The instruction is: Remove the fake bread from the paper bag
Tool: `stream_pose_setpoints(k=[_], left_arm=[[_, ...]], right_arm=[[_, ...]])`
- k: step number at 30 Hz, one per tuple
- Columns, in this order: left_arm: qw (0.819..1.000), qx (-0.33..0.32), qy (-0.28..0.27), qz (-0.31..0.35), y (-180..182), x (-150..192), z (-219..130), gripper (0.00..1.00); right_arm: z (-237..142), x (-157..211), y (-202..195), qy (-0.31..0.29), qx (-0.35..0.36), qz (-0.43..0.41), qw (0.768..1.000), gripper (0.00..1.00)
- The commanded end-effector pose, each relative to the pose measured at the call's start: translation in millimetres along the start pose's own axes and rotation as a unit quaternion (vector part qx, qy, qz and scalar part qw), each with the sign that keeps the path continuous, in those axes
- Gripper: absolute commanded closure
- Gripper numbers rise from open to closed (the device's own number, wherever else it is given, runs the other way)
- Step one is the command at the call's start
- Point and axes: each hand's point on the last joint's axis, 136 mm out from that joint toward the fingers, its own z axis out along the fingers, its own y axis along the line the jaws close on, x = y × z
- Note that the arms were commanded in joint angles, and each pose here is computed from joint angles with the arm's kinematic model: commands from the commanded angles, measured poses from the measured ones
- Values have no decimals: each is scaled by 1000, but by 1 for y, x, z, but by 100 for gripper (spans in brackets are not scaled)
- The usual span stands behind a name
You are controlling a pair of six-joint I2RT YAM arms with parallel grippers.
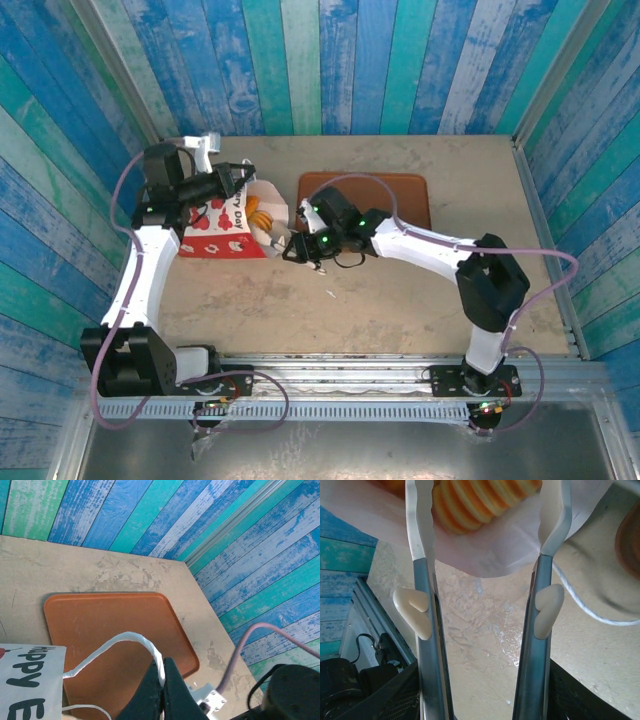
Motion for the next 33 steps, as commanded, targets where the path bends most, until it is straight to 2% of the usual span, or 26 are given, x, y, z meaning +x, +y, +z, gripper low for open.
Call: stream_pose_setpoints(k=[1, 22, 25, 29, 33], left_arm=[[999, 21, -14, 21, -14, -9, -3, 100], [999, 32, 2, 17, -15, -4, 9, 100], [999, 30, 1, 18, -15, -5, 8, 100], [1000, 19, 0, 22, -13, -6, 7, 100], [1000, 0, 5, 28, -8, -4, 6, 100]], right_arm=[[8, -8, 6, -8, -16, 11, 1000, 42], [46, -19, 2, 9, -31, 32, 999, 41], [50, -19, -3, 10, -17, 30, 999, 44], [42, -23, -2, -2, -8, 17, 1000, 54], [21, -29, -3, -25, 21, -7, 999, 55]])
